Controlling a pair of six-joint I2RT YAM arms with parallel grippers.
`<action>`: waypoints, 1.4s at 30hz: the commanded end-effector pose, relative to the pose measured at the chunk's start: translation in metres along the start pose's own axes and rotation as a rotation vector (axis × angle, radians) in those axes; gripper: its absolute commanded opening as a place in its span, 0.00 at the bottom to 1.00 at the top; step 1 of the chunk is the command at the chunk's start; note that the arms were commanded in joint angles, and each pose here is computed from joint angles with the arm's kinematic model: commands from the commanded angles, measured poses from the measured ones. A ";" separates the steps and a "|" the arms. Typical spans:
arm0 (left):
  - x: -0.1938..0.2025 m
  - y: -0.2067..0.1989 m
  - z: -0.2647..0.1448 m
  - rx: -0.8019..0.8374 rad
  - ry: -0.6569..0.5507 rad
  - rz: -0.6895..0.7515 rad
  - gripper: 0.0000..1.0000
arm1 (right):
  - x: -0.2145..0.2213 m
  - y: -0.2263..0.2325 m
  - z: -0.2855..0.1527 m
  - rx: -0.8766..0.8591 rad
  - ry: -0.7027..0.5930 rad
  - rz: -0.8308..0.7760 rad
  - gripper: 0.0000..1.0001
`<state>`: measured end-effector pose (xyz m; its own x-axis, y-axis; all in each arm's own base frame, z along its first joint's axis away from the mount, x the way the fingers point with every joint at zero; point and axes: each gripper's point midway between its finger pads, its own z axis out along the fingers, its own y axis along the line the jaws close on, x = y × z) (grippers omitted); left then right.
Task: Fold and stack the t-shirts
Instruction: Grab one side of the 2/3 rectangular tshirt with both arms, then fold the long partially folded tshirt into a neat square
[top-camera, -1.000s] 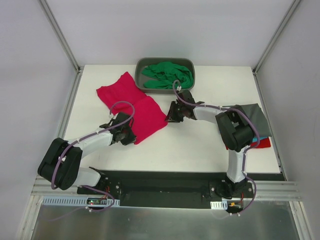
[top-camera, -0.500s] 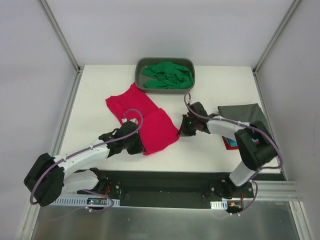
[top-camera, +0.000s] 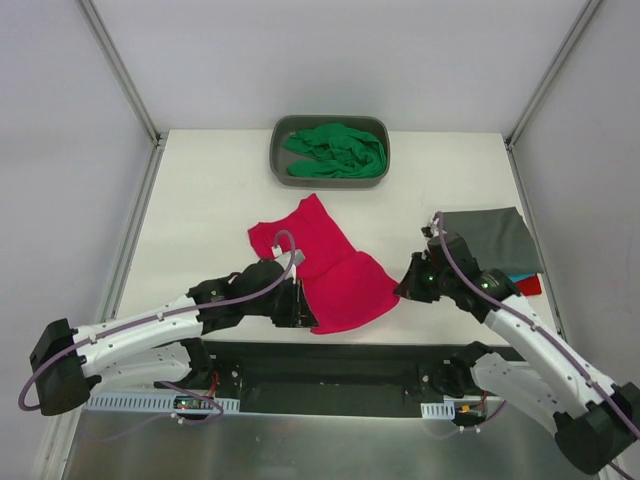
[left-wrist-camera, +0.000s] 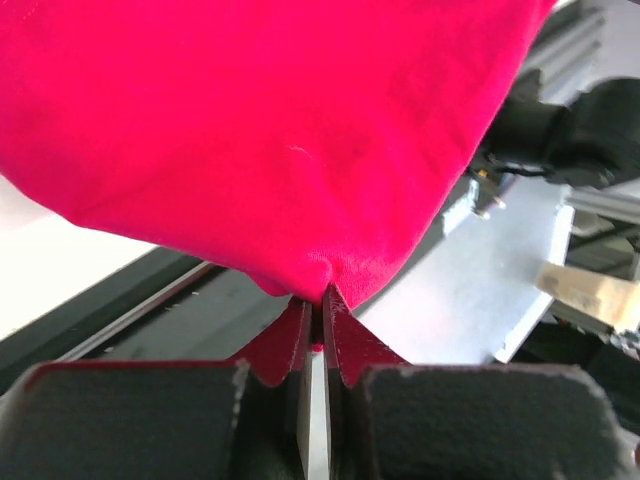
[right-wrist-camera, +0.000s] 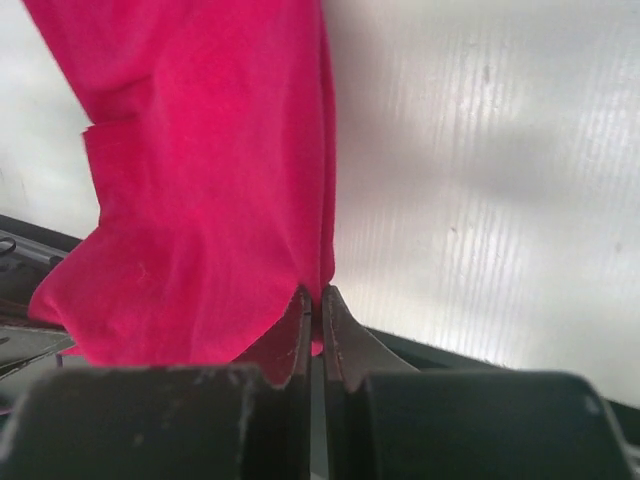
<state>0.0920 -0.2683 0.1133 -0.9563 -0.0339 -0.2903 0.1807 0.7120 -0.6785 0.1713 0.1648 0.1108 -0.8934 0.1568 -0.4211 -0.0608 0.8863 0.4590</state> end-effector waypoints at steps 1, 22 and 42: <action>-0.003 -0.054 -0.026 0.179 0.010 0.065 0.00 | 0.002 -0.012 -0.043 0.073 -0.025 -0.020 0.01; -0.066 -0.042 -0.053 0.088 -0.299 -0.037 0.00 | -0.100 0.059 -0.064 0.001 -0.174 -0.182 0.01; -0.157 0.034 -0.067 -0.194 -0.518 -0.201 0.00 | -0.190 0.113 0.015 -0.046 -0.109 -0.216 0.01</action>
<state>0.2096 -0.2062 0.1725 -0.7700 -0.4574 -0.4449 -0.0579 0.7444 -0.6652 0.3128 0.2285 0.2107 -0.8448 0.0006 -0.5350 -0.2288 0.9036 0.3622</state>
